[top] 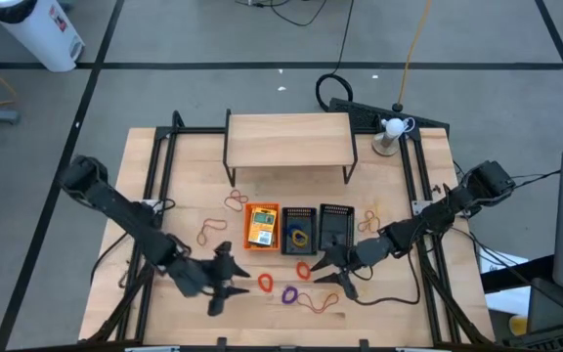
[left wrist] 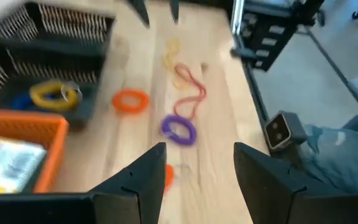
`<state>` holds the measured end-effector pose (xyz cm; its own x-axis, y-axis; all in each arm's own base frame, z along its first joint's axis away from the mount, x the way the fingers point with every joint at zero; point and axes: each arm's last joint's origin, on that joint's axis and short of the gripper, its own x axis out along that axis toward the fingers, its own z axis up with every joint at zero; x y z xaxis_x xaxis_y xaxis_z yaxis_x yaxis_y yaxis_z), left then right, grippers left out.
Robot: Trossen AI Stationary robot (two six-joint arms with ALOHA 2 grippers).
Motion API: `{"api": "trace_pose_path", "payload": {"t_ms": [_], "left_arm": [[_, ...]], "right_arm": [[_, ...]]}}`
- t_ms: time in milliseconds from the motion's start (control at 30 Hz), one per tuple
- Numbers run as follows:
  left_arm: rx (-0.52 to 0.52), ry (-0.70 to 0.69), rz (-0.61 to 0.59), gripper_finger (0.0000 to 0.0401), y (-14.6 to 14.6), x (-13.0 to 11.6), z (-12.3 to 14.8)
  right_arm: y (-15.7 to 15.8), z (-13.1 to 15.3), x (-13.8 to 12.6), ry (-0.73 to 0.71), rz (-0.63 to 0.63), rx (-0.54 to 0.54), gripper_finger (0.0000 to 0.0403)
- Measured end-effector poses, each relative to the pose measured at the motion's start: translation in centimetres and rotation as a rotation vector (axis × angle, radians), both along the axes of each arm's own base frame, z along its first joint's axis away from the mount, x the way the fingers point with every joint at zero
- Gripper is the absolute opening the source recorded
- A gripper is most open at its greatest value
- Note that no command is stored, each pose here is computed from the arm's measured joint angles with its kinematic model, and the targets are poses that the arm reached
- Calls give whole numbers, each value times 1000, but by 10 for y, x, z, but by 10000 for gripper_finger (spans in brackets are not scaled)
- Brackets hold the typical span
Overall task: Pick & Place Office Desk Supplies
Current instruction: Put the orange spring keychain into the left black bin
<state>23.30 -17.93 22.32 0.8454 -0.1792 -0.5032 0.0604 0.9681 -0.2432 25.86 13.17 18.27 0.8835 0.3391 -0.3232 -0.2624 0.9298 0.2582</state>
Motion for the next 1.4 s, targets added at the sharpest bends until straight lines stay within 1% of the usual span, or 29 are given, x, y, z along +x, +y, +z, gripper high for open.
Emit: {"api": "trace_pose_path", "payload": {"t_ms": [100, 233, 300, 400, 467, 633, 867, 967, 1200, 1400], "left_arm": [[-54, 76, 63, 189, -6, 12, -10], [-150, 175, 129, 188, -8, 26, -28], [-207, 233, 164, 189, -6, 33, -39], [-277, 326, 196, 189, -3, 41, -56], [-303, 376, 209, 188, -1, 44, -65], [-309, 403, 231, 189, 7, 51, -74], [-215, 361, 193, 188, 15, 56, -73], [-151, 351, 153, 188, 16, 57, -74], [54, 301, 37, 188, 18, 57, -74], [197, 269, -68, 188, 17, 57, -74]], "right_arm": [[0, 0, 0, 20, -15, 44, 139], [5, -2, -3, 67, -29, 121, 139], [9, -2, -6, 86, -24, 142, 139], [13, -3, -8, 92, -21, 148, 139], [14, -3, -9, 85, -35, 139, 139], [13, -3, -8, 67, -38, 99, 139], [9, -3, -6, 56, -45, 70, 139], [9, -3, -6, 56, -44, 68, 139], [9, -3, -6, 47, -36, 45, 139], [9, -3, -6, 40, -30, 29, 139]]}}
